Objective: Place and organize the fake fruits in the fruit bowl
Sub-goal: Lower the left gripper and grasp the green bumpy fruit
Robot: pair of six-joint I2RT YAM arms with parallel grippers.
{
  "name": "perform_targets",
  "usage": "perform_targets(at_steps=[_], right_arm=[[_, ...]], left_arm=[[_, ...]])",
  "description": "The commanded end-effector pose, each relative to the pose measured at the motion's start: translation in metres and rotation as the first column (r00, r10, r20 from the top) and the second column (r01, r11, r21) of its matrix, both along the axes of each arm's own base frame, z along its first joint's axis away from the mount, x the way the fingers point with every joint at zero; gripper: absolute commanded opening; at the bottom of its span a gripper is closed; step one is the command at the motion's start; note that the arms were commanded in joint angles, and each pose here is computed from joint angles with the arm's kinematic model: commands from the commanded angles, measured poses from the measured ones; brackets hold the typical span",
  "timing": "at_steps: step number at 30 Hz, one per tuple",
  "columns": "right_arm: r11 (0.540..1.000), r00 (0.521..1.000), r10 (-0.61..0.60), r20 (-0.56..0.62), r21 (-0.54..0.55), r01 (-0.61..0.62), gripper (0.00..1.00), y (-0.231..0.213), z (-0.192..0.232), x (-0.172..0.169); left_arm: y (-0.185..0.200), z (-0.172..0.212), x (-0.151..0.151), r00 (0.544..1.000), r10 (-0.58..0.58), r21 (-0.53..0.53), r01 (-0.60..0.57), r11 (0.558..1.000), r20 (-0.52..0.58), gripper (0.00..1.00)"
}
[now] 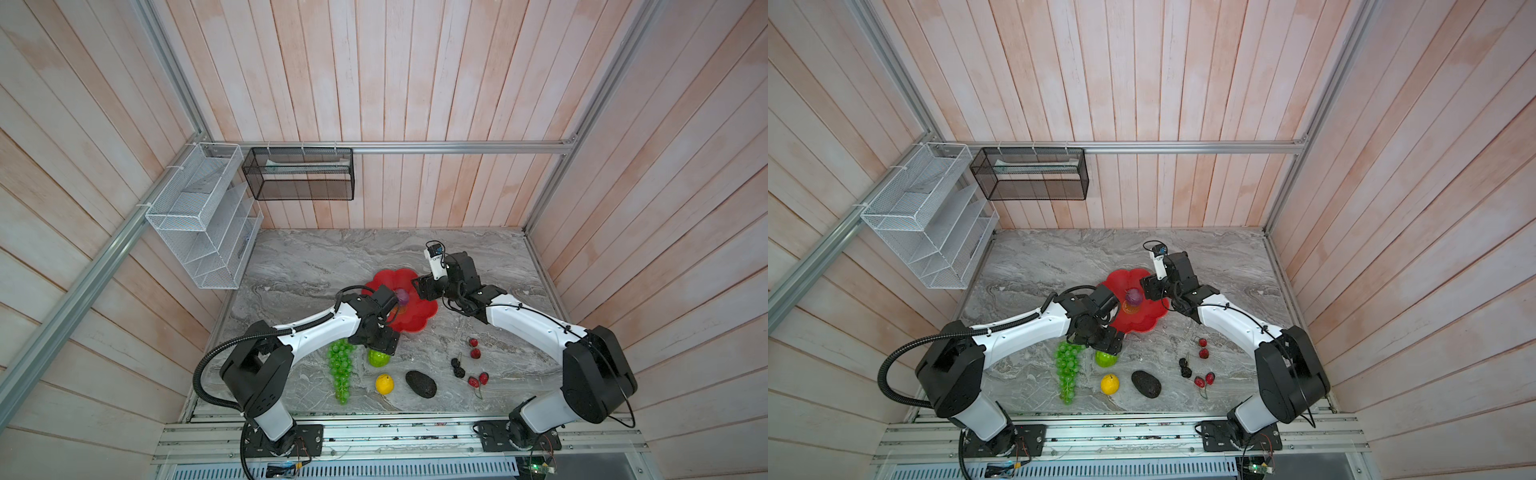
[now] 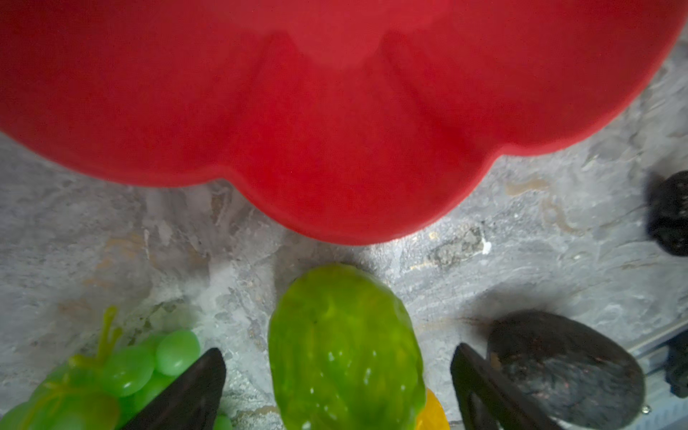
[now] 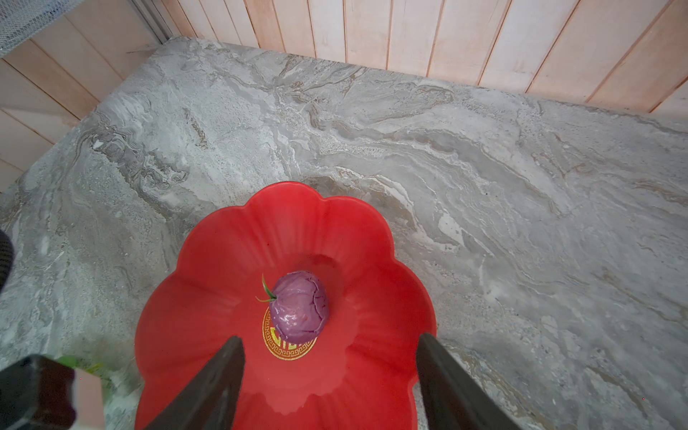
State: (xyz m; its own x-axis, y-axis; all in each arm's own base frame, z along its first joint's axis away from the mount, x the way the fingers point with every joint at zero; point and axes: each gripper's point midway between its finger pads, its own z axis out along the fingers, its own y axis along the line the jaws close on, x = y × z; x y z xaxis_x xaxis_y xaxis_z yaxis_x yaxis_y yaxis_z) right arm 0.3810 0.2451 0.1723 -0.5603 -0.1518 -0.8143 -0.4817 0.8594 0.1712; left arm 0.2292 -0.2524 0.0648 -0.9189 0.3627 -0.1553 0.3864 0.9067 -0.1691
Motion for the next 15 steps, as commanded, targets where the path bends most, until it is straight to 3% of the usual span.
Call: perform_targets(at_steps=[1,15], right_arm=[[0.999,0.999,-0.023,0.028,0.033,0.022,0.73,-0.004,0.008,0.001],[0.999,1.000,-0.012,0.001,0.041,0.012,0.73,-0.004,0.000,-0.005]], left_arm=[[0.000,-0.003,-0.001,1.000,-0.021,0.022,0.022,1.000,-0.019,0.97],[-0.006,-0.024,-0.003,0.997,-0.056,0.022,0.057,0.998,-0.058,0.84]])
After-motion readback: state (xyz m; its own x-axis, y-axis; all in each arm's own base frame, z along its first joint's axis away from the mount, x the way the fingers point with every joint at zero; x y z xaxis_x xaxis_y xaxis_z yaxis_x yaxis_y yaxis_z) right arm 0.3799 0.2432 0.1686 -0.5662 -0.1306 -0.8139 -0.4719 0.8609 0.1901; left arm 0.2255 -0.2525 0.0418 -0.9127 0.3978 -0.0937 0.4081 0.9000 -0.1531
